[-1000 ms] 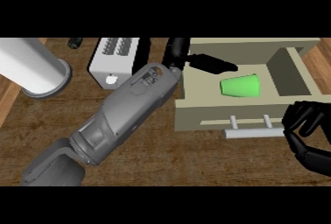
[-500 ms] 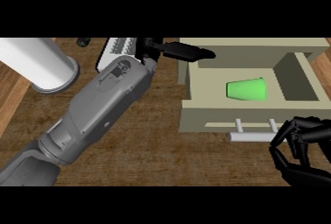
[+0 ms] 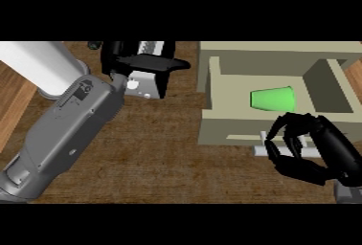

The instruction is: Pick up the cup, place it into the drawer and close the drawer

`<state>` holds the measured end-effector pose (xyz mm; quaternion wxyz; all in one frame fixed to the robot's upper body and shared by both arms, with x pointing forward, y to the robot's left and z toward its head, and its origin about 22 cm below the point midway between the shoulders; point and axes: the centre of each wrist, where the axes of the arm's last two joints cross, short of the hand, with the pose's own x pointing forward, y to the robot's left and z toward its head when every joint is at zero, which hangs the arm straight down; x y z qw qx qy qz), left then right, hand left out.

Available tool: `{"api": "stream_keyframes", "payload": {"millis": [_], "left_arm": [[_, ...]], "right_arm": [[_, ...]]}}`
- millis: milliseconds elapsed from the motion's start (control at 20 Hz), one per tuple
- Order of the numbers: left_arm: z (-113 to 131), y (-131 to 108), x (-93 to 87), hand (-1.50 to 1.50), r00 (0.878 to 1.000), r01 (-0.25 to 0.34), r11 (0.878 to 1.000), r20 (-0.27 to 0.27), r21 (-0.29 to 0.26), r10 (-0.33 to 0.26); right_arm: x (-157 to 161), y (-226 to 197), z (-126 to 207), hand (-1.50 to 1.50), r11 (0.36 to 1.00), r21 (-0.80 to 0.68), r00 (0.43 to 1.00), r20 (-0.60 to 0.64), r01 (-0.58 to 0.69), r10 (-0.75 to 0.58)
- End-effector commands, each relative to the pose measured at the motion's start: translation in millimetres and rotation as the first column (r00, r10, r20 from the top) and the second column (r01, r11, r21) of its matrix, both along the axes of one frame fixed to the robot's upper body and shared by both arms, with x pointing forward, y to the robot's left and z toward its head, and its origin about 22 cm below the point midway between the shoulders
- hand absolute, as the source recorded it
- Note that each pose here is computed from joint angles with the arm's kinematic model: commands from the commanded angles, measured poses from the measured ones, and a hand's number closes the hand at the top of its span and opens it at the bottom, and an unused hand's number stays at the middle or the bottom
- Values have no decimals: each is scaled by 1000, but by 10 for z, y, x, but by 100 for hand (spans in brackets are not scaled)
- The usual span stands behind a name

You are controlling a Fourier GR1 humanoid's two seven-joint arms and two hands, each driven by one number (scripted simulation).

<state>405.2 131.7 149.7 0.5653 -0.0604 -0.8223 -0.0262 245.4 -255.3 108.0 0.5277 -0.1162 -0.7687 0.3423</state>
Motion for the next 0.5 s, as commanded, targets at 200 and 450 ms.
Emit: {"api": "stream_keyframes", "payload": {"millis": [200,450], "left_arm": [[-240,480,-267,-150,1000,-22,1000,-7,-9,22],[-202,801,-389,-150,1000,-25,999,-8,-24,25]], "right_arm": [[238,305,-392,150,926,-376,1000,-2,-26,27],[519,418,-773,150,862,-507,999,33,-4,25]]}}
